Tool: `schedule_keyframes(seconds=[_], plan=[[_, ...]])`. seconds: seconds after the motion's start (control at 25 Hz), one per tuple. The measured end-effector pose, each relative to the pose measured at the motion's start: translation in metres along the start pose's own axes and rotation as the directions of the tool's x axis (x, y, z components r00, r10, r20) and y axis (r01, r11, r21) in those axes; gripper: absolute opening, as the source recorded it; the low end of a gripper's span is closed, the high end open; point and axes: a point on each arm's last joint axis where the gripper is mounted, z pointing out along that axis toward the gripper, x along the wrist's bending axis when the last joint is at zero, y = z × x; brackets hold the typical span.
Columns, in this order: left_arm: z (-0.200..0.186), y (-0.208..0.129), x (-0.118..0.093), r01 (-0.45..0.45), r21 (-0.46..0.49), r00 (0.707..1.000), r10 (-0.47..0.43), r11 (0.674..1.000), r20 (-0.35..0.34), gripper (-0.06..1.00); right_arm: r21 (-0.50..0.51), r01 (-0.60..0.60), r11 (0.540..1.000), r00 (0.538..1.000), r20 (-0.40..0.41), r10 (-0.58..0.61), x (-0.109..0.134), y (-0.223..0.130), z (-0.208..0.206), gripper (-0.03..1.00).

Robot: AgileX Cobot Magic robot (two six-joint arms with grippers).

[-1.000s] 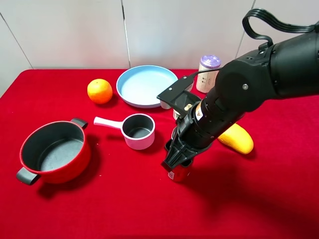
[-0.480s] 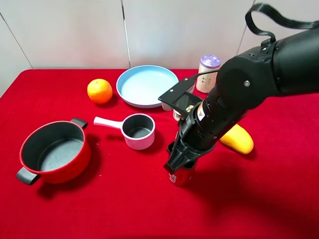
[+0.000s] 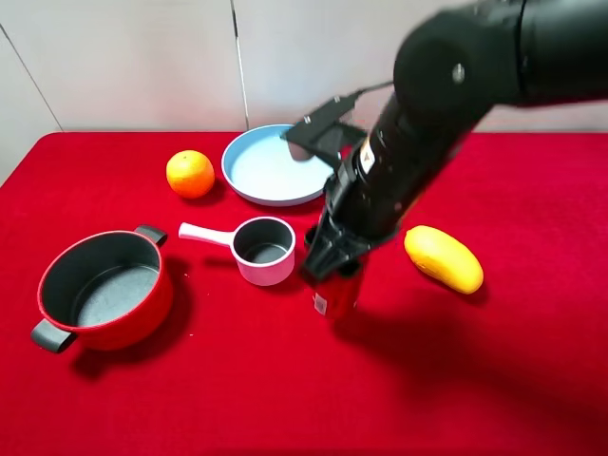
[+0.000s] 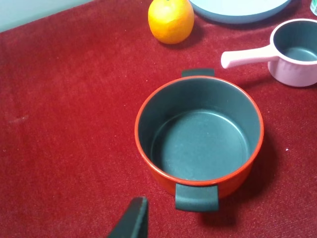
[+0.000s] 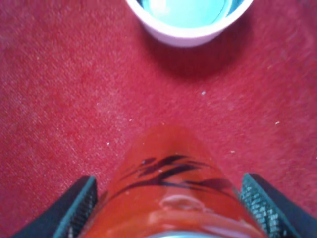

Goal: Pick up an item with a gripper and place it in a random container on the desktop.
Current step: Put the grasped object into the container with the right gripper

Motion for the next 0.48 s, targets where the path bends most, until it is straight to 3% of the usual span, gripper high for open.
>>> schedule_keyframes(seconds=[0.48], plan=[[0.000,0.000,0.000,0.000,0.000,1.000,0.000,1.000,0.000,0.99,-0.089,0.057,0.994,0.996,0.071,-0.051,-0.007,0.044,-0.055,0.44]])
